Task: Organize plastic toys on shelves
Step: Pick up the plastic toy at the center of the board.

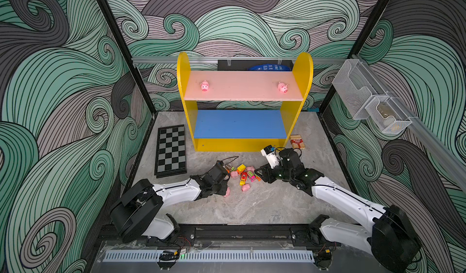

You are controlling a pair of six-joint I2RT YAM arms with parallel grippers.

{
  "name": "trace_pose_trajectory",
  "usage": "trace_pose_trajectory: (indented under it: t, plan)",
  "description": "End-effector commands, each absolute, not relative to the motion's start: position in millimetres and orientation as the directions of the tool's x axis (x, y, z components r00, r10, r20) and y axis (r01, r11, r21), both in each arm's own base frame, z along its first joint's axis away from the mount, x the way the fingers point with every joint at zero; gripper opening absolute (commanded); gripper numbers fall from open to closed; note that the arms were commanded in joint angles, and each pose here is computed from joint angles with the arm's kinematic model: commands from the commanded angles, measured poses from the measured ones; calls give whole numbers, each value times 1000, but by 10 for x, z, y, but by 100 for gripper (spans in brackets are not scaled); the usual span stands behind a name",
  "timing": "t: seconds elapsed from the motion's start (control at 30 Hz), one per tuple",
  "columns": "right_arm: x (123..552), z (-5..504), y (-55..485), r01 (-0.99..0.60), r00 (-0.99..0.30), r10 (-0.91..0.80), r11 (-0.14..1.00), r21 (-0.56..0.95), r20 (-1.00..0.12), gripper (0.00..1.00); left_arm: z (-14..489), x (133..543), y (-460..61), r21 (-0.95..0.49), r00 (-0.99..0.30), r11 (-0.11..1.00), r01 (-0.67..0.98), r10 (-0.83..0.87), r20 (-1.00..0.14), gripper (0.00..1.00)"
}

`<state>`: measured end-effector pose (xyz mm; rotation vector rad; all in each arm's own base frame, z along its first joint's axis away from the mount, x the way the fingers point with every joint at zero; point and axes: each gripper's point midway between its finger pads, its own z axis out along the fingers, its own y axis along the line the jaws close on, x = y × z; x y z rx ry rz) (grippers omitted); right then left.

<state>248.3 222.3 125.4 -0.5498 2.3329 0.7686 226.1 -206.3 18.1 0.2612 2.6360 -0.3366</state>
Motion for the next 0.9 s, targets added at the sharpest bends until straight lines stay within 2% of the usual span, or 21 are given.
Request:
trace_pose_trajectory:
  t: [0.0, 0.2, 0.4, 0.67, 0.87]
  plan:
    - [2472, 1230, 2230, -549, -720, -194, 746, 376, -666, 46, 304, 2305, -1997, -161, -868, 966, 200, 99, -487, 31]
    - [2419, 1177, 2276, -562, -728, -213, 730, 389, -651, 46, 615, 2289, -2121, -247, -834, 932, 264, 92, -544, 43]
    - [2337, 1075, 2366, -579, -736, -254, 716, 390, -627, 46, 697, 2081, -2317, -369, -834, 851, 374, 134, -536, 44]
    - [2293, 1030, 2422, -586, -738, -273, 713, 385, -617, 46, 415, 1941, -2193, -369, -877, 873, 320, 125, -464, 43]
    - [2287, 1015, 2434, -585, -739, -278, 718, 379, -614, 46, 408, 1919, -2180, -377, -871, 866, 328, 122, -476, 44]
